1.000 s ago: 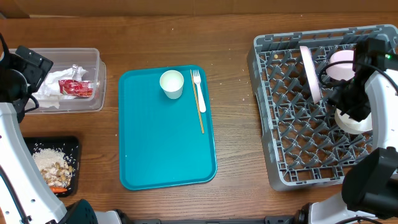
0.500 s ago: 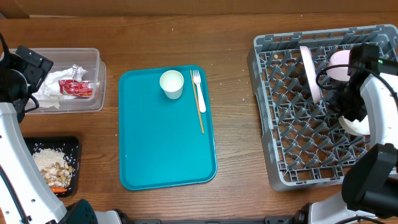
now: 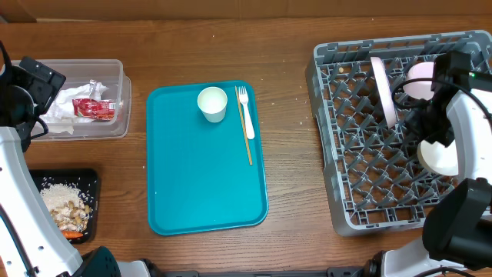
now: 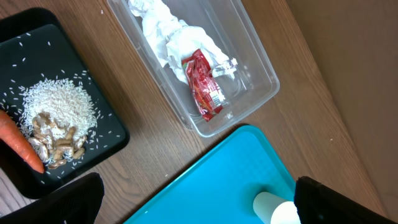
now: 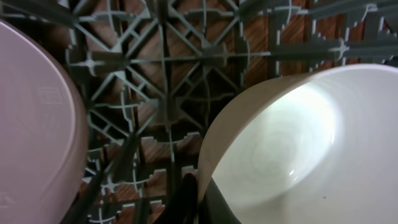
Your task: Sort waste into correct bins and load items into the dishwasher
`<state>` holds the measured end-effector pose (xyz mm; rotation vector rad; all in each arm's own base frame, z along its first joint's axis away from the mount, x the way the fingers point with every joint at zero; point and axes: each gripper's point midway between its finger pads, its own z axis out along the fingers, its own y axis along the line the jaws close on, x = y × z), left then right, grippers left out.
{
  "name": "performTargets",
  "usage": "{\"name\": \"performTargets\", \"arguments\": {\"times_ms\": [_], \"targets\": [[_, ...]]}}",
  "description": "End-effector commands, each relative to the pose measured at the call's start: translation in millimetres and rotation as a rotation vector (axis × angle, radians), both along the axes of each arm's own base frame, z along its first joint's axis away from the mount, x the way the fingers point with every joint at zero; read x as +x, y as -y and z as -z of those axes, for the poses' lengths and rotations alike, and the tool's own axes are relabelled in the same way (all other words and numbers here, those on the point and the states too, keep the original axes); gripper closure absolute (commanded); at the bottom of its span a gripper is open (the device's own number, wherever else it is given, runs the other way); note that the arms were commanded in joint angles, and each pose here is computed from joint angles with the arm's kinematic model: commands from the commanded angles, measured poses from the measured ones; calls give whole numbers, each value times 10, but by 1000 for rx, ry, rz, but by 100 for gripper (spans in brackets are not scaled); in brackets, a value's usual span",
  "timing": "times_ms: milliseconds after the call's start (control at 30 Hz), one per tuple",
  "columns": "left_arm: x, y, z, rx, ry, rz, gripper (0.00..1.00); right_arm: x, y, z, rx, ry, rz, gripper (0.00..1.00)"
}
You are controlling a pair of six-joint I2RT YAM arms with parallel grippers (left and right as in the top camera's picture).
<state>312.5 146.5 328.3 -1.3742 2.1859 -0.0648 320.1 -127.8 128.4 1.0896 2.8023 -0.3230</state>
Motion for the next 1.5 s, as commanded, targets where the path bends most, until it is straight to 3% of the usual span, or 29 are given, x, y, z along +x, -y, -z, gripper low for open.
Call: {"name": "performTargets", "arguments": {"times_ms": [0, 267, 467, 600, 1000, 1267, 1467], "targets": [[-2, 3, -5, -7, 4, -11, 0, 152, 97, -211, -34, 66, 15, 96], [-2, 3, -4, -7, 3, -11, 0, 482, -67, -757, 72, 244, -43, 96], [-2, 3, -4, -7, 3, -11, 0, 791, -578, -1041, 546, 514, -359, 96], [-2, 3, -4, -7, 3, -11, 0, 791, -607, -1203, 785, 666, -421, 96], [-2, 3, -4, -7, 3, -11, 0, 697, -671, -962, 954, 691, -376, 96], [-2, 3, -5, -7, 4, -11, 0, 666, -677, -602, 984, 664, -339, 96], [-2, 3, -4, -7, 3, -11, 0, 684, -449, -604, 965, 697, -261, 96]]}}
